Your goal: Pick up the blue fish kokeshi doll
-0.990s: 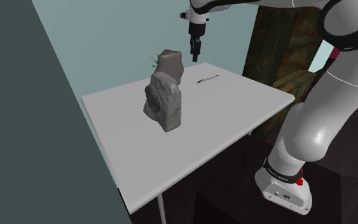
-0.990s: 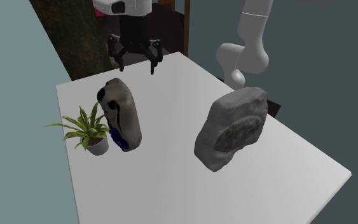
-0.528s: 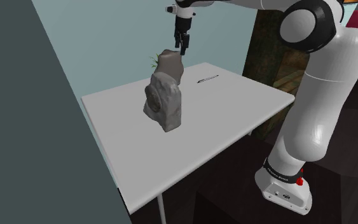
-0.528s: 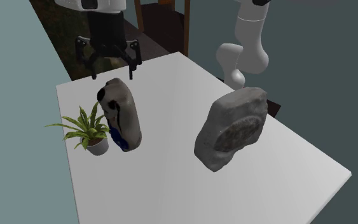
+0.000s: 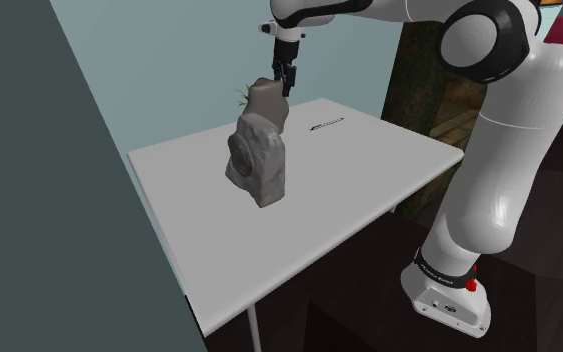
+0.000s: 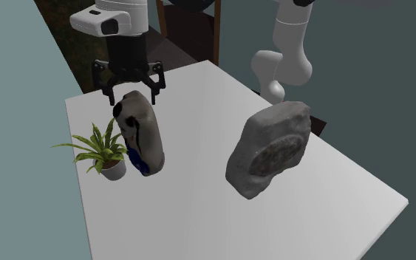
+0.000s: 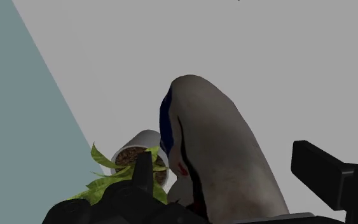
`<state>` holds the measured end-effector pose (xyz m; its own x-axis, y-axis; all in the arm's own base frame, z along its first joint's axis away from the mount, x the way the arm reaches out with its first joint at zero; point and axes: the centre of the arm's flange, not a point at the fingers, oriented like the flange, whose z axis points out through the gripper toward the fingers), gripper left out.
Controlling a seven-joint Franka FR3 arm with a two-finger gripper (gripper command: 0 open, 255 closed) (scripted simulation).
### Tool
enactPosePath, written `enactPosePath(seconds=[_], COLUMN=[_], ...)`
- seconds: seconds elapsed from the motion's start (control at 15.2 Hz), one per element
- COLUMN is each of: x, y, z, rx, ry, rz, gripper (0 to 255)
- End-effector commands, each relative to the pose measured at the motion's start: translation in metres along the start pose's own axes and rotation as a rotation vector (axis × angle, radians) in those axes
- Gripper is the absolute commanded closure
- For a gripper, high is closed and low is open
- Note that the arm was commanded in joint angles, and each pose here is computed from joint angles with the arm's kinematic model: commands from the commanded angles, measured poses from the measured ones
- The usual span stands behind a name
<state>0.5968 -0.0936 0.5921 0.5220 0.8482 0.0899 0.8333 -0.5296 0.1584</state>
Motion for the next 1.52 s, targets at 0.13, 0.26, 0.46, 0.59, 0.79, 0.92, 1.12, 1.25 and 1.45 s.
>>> enactPosePath(seconds=[0.13,0.26,0.46,0.59,0.79,0.92,1.12,1.25,1.45], x=[0.0,0.0,0.0,0.0,0.002,0.003,0.004,0.005,0.007], y=[0.0,0.001,0.0,0.0,0.002,0.004,0.006,0.008,0.011], z=[0.002,0.002,0.002,0.002,-0.014,-0.024,-0.04,-0.05,-0.066], rx=[0.0,0.0,0.0,0.0,0.0,0.0,0.0,0.0,0.0], ry=[0.0,0.0,0.0,0.0,0.0,0.0,0.0,0.0,0.0], rz=[0.0,0.0,0.0,0.0,0.0,0.0,0.0,0.0,0.0], gripper=[255,255,255,255,255,255,255,255,255])
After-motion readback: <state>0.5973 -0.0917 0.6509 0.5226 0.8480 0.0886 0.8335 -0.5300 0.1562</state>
